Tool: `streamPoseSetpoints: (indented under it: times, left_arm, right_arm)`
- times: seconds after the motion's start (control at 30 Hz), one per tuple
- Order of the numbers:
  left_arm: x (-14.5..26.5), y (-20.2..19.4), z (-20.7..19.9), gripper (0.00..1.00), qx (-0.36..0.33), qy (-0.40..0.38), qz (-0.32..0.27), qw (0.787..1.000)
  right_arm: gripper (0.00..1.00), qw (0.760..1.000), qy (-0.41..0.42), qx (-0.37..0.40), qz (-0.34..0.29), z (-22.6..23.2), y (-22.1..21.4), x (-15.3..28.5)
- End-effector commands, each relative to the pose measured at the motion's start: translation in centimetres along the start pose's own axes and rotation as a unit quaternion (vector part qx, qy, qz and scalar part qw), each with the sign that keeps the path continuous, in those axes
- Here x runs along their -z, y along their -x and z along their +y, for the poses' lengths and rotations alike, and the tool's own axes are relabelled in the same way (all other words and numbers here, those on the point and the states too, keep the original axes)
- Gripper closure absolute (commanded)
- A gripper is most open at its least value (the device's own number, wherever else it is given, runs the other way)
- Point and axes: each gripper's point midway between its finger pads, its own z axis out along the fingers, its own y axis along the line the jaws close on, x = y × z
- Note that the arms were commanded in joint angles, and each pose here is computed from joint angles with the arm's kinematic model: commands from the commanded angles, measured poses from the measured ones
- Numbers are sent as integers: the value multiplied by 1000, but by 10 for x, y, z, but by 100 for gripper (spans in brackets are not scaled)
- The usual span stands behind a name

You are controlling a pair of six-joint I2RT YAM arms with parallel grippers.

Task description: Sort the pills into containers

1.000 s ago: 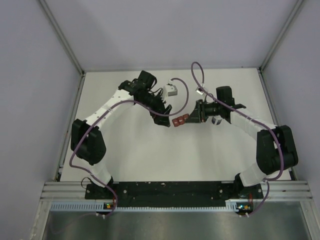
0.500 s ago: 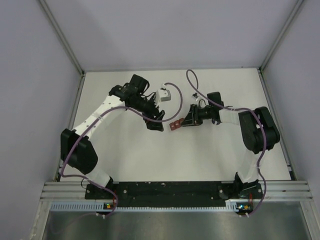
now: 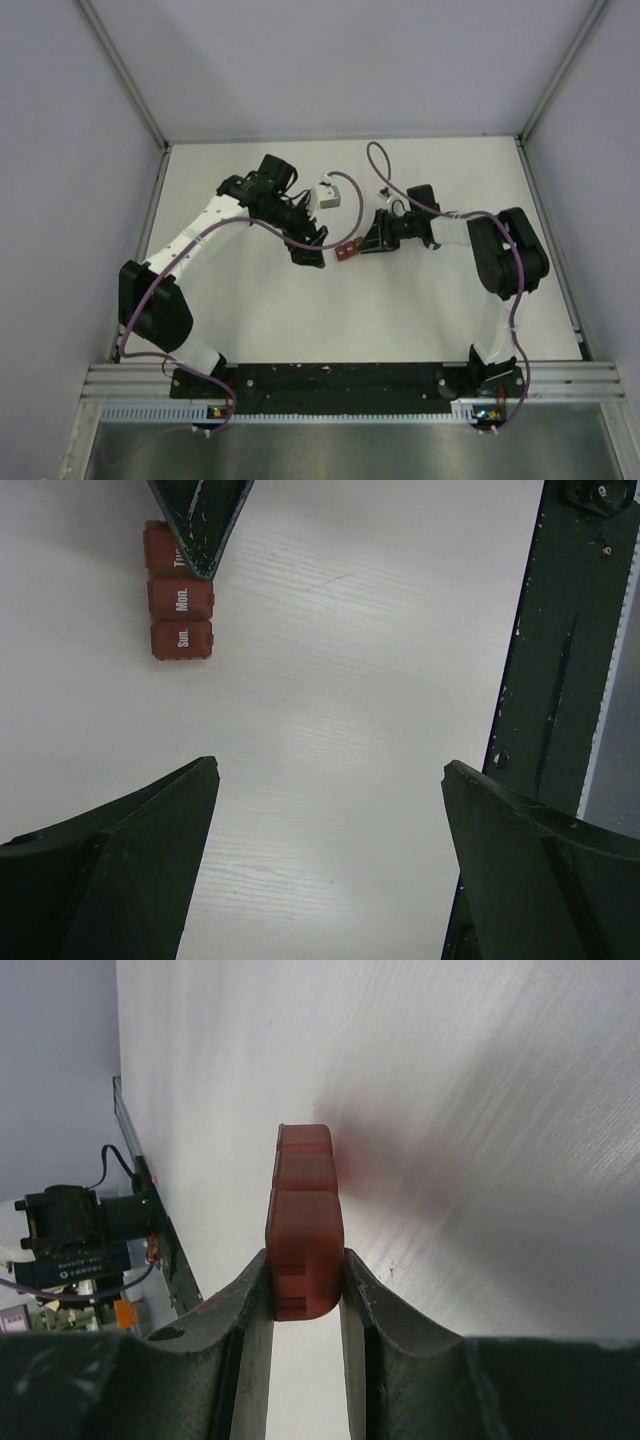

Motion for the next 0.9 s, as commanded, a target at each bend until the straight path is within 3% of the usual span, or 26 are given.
streamPoseSetpoints:
  times: [0.0,0.17,0.87]
  left_arm:
    - [9,12,-3,1,-30,7,-25,999]
    - [8,11,-4,1,-29,5,-25,999]
    - [8,8,-4,1,-30,12,-25,999]
  right_arm:
    - [78,1000,4,28,-6,3,10,-6]
    - [66,1000,-7,30,-3,-2,9,-6]
    - [50,994,-86,73,3,-19,8,9]
